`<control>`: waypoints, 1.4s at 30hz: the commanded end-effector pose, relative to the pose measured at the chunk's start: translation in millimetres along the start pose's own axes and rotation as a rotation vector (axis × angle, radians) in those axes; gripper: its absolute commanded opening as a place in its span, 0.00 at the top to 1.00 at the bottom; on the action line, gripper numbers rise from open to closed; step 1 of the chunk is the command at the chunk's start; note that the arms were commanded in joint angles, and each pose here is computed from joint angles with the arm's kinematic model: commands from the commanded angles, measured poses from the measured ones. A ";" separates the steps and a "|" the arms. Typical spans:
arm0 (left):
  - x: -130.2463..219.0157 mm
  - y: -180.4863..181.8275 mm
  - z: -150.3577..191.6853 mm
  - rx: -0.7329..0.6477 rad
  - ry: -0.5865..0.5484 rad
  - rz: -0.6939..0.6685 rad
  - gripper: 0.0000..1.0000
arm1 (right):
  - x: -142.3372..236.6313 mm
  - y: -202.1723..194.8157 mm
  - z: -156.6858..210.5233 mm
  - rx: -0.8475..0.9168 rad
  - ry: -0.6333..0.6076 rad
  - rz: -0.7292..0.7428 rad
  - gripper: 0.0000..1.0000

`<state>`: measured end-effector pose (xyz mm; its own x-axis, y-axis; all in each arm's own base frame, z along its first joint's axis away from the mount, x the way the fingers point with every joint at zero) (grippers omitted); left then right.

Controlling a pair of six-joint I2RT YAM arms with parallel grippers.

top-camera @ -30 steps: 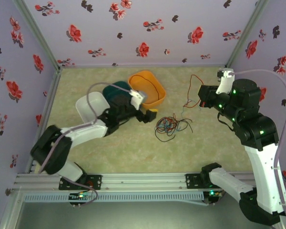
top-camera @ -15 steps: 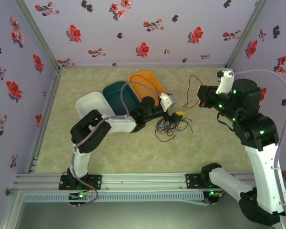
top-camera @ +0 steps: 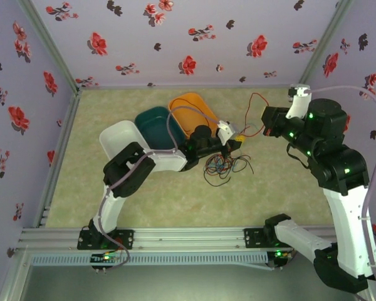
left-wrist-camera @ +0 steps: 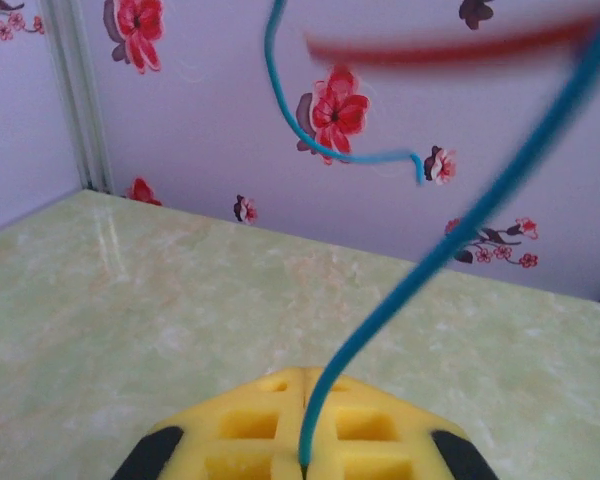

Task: Untangle the cables

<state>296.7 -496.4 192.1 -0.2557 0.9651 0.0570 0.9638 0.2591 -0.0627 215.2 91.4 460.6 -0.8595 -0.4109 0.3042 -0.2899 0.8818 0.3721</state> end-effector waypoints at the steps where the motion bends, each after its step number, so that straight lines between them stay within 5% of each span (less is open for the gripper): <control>1: -2.7 -4.6 12.1 0.036 0.023 0.015 1.00 | 19.0 0.9 -19.1 0.038 -0.080 0.032 1.00; 10: -0.6 -16.6 36.9 0.080 0.102 0.031 1.00 | 56.8 -3.9 -58.5 0.068 -0.260 0.137 1.00; 16: 9.5 -28.6 50.2 0.112 0.169 0.043 0.98 | 54.8 -7.2 -65.7 0.070 -0.275 0.174 1.00; 26: 38.7 -47.4 34.1 0.133 0.184 0.055 0.40 | 5.5 -12.7 -50.0 0.063 -0.148 0.178 1.00; 42: 118.8 -27.0 -18.1 0.088 0.096 -0.264 0.00 | -84.5 -11.6 -17.4 0.038 0.080 0.114 1.00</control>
<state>233.8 -407.9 201.5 -0.3705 0.9064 0.2031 0.9013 0.4037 -0.1570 289.1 99.8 447.9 -0.8622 -0.2818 0.4209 -0.1738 0.9451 0.2768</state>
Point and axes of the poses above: each hand's point on the last joint's axis, 136 mm out from that joint toward the fingers, its own x axis back along the fingers, its own y axis along the line the jaws close on, z = x × y, the point moved 3 cm from there along x, back along the fingers
